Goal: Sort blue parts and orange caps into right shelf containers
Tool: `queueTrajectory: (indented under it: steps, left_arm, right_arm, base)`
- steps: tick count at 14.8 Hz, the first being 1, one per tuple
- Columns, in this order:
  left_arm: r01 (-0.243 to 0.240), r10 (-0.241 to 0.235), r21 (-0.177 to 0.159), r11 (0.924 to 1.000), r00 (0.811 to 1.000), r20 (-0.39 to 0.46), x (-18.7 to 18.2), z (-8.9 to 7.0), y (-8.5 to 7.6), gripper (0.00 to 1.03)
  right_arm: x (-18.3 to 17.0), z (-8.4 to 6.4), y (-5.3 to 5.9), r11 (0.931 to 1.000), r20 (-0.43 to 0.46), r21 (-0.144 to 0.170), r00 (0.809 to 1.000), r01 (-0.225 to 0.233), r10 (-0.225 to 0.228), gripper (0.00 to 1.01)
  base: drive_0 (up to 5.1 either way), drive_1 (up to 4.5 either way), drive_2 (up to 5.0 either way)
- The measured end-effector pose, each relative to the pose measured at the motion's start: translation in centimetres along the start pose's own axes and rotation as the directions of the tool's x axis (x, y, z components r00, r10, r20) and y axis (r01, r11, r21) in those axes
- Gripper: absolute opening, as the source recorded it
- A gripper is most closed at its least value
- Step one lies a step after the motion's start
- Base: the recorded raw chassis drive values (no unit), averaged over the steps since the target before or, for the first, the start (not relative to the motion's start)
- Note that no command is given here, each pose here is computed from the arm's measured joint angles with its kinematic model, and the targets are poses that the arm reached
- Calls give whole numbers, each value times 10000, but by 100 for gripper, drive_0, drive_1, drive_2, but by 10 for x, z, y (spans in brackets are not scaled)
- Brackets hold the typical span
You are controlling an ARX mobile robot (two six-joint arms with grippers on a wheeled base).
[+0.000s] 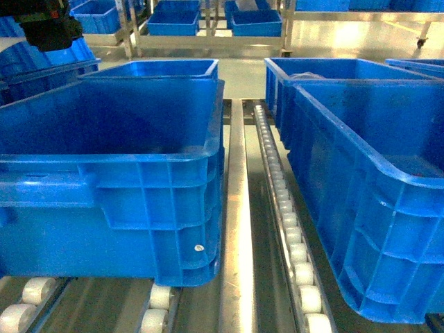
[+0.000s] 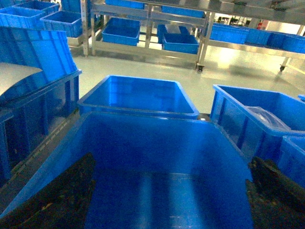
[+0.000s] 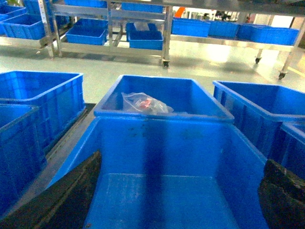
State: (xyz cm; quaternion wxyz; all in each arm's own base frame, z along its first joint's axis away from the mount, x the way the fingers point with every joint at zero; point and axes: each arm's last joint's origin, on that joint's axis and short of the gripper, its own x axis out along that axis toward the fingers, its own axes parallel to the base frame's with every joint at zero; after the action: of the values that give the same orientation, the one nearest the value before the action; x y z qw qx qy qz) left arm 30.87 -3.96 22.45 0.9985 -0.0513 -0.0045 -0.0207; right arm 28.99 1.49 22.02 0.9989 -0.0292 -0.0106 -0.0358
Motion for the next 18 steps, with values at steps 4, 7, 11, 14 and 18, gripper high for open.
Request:
queueTrajectory:
  steps: [4, 7, 11, 14, 18]
  left_arm:
    - [-436, 440, 777, 9960, 9990, -31, -42, -12, 14, 57]
    - [-464, 476, 850, 9953, 9988, -119, -69, -23, 22, 30]
    - [-415, 429, 863, 9954, 9990, -147, -105, -34, 33, 2]
    - [-484, 504, 865, 9951, 9985, -201, -128, -41, 39, 2]
    - [-427, 445, 868, 9953, 9988, -195, -145, -45, 39, 2]
  right_arm:
    - [-41, -14, -13, 9957, -159, 413, 9963, -834, 842, 60]
    - [-65, -26, -20, 9971, -286, 454, 9976, -611, 624, 33]
    - [-97, -36, -21, 9966, -287, 497, 9974, -651, 666, 1]
    - [-116, -42, -22, 9966, -321, 504, 9972, -655, 672, 1]
    - [-131, -45, -22, 9966, -230, 508, 9975, -654, 667, 1]
  base:
    - [0, 0, 0]
    - [0, 0, 0]
    - [0, 0, 0]
    - [0, 0, 0]
    - [0, 0, 0]
